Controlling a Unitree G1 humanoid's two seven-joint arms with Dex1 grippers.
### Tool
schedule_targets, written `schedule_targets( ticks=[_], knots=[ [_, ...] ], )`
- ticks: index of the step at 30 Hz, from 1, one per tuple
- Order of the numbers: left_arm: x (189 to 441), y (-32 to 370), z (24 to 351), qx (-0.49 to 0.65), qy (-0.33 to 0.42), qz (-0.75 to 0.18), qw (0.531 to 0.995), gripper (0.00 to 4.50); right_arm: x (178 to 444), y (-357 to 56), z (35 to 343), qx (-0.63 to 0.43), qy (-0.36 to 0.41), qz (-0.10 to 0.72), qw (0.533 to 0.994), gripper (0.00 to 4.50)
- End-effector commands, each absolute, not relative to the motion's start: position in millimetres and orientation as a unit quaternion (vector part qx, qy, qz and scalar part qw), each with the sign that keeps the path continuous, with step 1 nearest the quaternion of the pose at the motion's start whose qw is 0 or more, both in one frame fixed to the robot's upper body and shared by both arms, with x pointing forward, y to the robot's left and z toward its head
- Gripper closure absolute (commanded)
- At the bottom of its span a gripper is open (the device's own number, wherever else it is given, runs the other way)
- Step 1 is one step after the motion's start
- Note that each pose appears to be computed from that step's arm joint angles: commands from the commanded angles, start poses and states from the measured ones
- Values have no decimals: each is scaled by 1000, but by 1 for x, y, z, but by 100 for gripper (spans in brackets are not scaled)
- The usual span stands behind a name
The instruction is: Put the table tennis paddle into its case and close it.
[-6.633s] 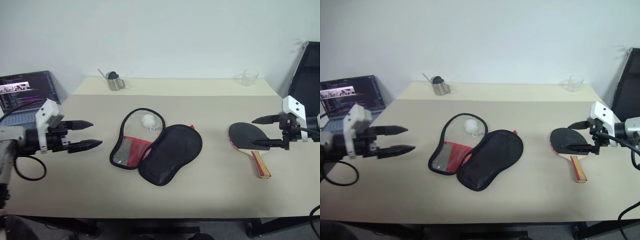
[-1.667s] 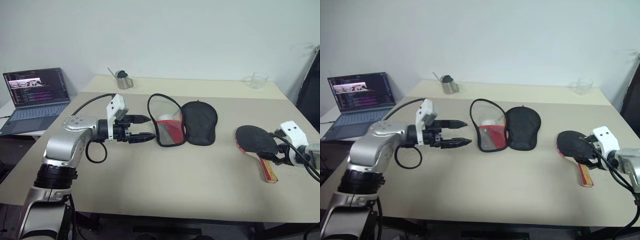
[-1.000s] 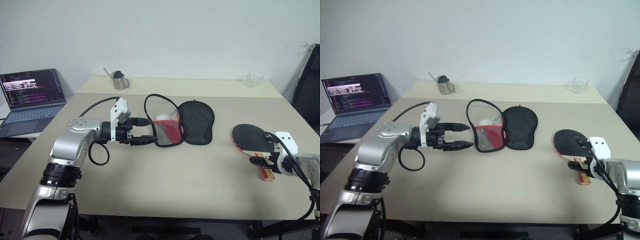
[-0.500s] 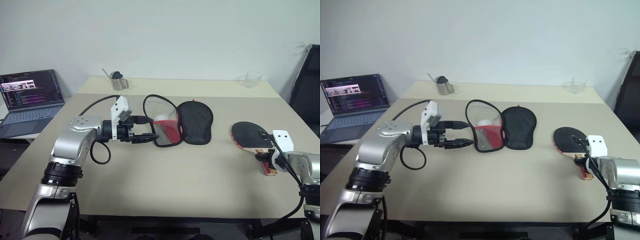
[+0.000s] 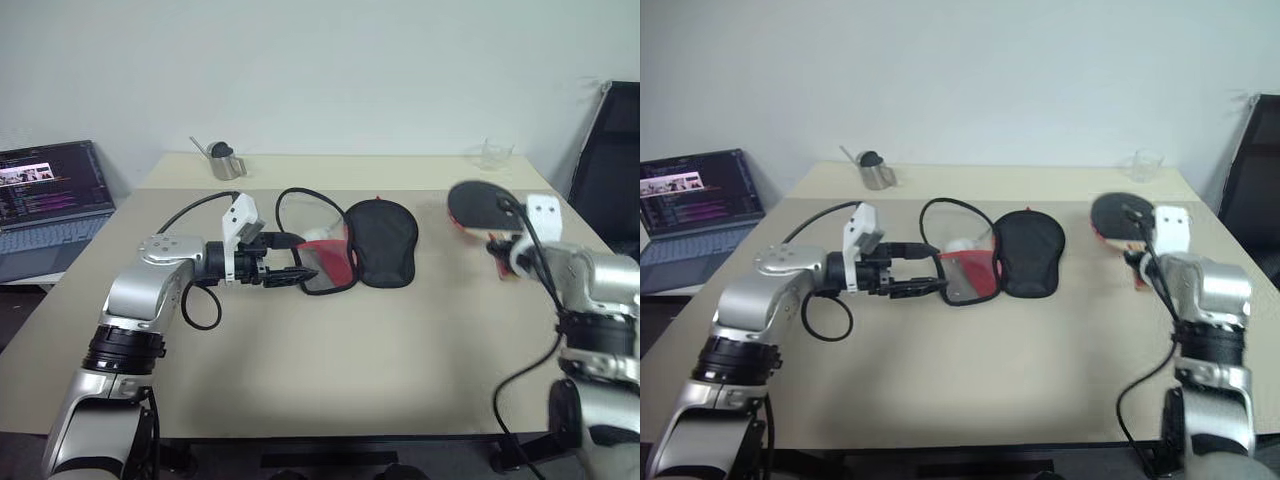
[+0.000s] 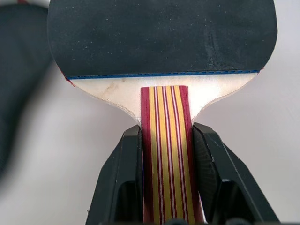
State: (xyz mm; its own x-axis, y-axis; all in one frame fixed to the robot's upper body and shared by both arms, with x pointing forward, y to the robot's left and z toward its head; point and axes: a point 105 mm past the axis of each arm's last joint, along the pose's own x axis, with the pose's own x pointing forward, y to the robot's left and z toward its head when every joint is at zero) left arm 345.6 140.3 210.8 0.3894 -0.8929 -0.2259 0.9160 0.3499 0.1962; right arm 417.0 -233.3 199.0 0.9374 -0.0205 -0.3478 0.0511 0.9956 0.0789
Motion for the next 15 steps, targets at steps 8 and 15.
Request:
schedule_targets(
  ticks=[8,15],
  knots=[
    [336,142,217,158,36,-551,818,47,469,-138,226,118,117,13,986,341],
    [336,176,211,171,62,-491,852,47,479,-107,206,140,138,22,980,341]
  ],
)
